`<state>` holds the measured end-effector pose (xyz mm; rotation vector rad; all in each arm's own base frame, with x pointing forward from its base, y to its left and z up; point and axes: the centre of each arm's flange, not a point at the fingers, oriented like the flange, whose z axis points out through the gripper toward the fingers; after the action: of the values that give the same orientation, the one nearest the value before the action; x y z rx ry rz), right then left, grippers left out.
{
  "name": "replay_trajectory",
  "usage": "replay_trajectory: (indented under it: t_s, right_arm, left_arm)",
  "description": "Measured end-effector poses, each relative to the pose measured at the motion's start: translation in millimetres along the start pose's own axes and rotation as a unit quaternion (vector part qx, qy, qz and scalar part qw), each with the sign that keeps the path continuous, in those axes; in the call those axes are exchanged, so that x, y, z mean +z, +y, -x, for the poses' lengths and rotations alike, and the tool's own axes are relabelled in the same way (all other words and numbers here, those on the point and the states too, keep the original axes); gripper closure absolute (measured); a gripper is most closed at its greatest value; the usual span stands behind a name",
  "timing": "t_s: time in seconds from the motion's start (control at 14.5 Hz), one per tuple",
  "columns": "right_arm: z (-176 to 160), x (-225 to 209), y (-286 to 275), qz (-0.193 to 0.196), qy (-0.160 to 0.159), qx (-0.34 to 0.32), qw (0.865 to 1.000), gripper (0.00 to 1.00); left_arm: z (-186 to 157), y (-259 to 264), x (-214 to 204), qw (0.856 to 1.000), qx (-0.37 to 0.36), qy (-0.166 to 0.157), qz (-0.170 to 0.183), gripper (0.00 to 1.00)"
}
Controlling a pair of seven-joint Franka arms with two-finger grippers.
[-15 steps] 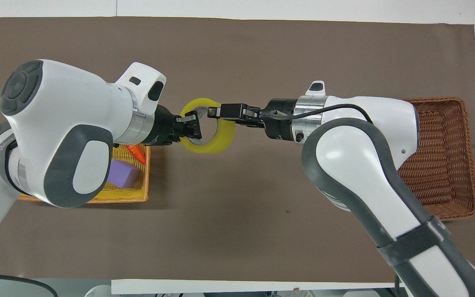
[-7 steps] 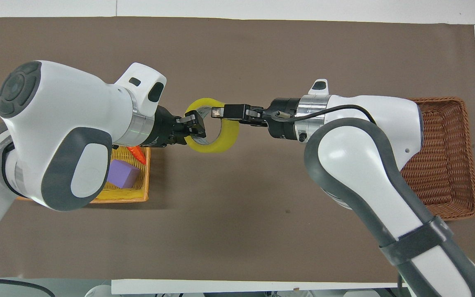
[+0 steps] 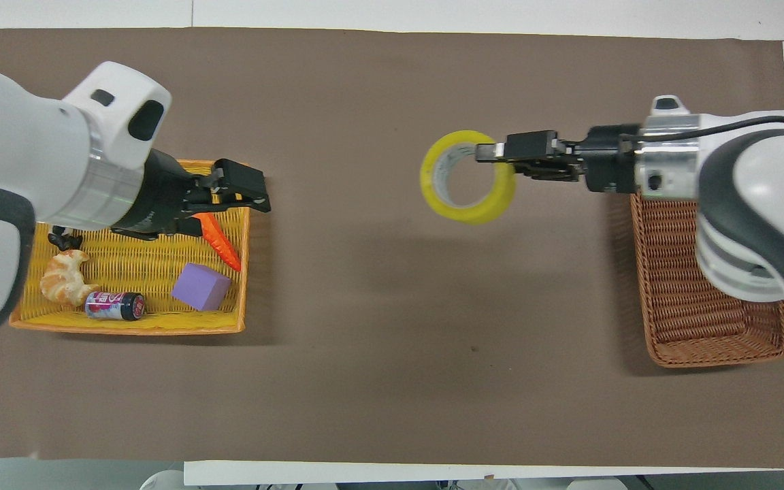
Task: Move tape to another basket
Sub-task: 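Carry the tape with the right gripper and lower it into the wicker basket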
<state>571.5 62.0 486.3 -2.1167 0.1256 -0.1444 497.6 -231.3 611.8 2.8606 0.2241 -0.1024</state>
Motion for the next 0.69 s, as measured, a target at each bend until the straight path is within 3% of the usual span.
replay_trajectory:
  t_s: [0.14, 0.34, 0.48, 0.69]
  right_arm:
    - [-4, -80, 49, 0.023, 0.003, 0.002, 1.0, 0.46]
    - [11, -185, 120, 0.09, 0.022, 0.006, 0.996, 0.46]
    - [29, -232, 156, 0.109, 0.03, 0.024, 0.993, 0.46]
    - [52, -260, 200, 0.106, 0.039, 0.036, 0.993, 0.46]
  left_arm:
    - [-24, -47, -14, 1.0, 0.017, 0.006, -0.023, 0.01]
    - [-53, -129, -32, 0.997, 0.051, 0.0, -0.051, 0.01]
    - [-66, -176, -44, 0.994, 0.071, 0.009, -0.077, 0.01]
    - [-77, -236, -61, 0.994, 0.067, 0.016, -0.084, 0.0]
